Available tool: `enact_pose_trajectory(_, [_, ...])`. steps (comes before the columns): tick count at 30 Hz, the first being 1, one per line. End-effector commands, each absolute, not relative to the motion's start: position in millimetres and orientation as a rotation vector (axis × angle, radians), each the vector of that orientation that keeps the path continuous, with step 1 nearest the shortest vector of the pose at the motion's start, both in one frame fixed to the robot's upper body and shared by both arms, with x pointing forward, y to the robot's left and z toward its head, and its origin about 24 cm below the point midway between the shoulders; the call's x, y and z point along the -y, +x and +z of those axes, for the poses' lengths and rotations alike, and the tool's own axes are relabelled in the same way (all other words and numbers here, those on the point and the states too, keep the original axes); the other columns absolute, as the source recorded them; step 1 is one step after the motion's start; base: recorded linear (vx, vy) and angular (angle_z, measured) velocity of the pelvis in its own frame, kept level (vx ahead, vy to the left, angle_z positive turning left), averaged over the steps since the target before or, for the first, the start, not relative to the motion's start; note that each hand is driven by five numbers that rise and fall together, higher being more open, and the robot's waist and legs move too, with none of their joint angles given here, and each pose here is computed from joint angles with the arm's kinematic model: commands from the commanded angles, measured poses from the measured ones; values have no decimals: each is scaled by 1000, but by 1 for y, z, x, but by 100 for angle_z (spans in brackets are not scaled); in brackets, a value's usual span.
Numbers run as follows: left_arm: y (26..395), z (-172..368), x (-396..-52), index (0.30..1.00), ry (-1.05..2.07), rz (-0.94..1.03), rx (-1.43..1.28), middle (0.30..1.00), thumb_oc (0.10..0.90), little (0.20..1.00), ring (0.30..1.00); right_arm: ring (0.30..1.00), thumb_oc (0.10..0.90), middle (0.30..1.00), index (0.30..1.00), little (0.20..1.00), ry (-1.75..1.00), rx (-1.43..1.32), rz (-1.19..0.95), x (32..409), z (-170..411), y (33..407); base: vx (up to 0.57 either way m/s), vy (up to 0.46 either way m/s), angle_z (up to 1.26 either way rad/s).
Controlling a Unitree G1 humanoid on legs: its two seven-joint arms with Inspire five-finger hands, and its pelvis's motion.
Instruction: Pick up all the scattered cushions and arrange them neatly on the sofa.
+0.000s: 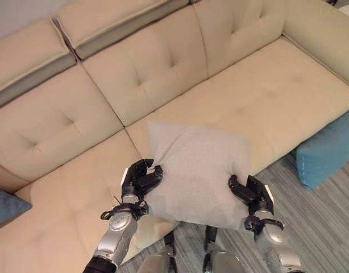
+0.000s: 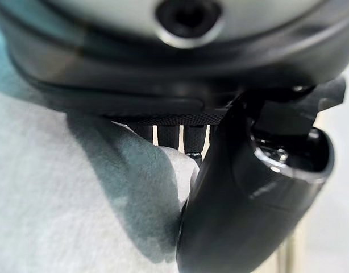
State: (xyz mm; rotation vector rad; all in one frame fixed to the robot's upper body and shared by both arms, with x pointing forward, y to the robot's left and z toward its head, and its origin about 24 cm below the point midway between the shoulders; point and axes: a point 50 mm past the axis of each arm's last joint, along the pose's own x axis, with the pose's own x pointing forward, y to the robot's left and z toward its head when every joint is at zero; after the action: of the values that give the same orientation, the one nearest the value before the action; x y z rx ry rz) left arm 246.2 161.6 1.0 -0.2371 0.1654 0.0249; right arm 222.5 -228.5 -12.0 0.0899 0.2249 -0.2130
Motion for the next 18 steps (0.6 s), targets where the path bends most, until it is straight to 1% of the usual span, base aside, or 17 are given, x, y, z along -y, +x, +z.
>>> enact_pose_trajectory(1, [258, 44, -143, 300, -246, -141, 75, 300, 400, 300, 300, 300, 400, 300, 300, 300, 129, 74, -40, 198, 39, 242, -14, -98, 21])
enact_pose_trajectory(5, [251, 37, -147, 300, -290, -122, 47, 300, 400, 300, 300, 300, 400, 300, 300, 300, 104, 89, -49, 202, 43, 239, -32, -85, 30])
enact_pose_trajectory(10, [247, 32, -147, 300, -312, -97, 24, 300, 400, 300, 300, 300, 400, 300, 300, 300, 118, 122, -118, 209, 49, 240, -35, -43, 49])
enact_pose_trajectory(13, [247, 34, -148, 300, -272, -109, 33, 300, 400, 300, 300, 300, 400, 300, 300, 300, 117, 138, -112, 205, 52, 242, 128, 70, 51])
enact_pose_trajectory(18, [244, 35, -155, 300, -242, -92, 37, 300, 400, 300, 300, 300, 400, 300, 300, 300, 131, 130, -90, 198, 50, 243, 170, 158, 4])
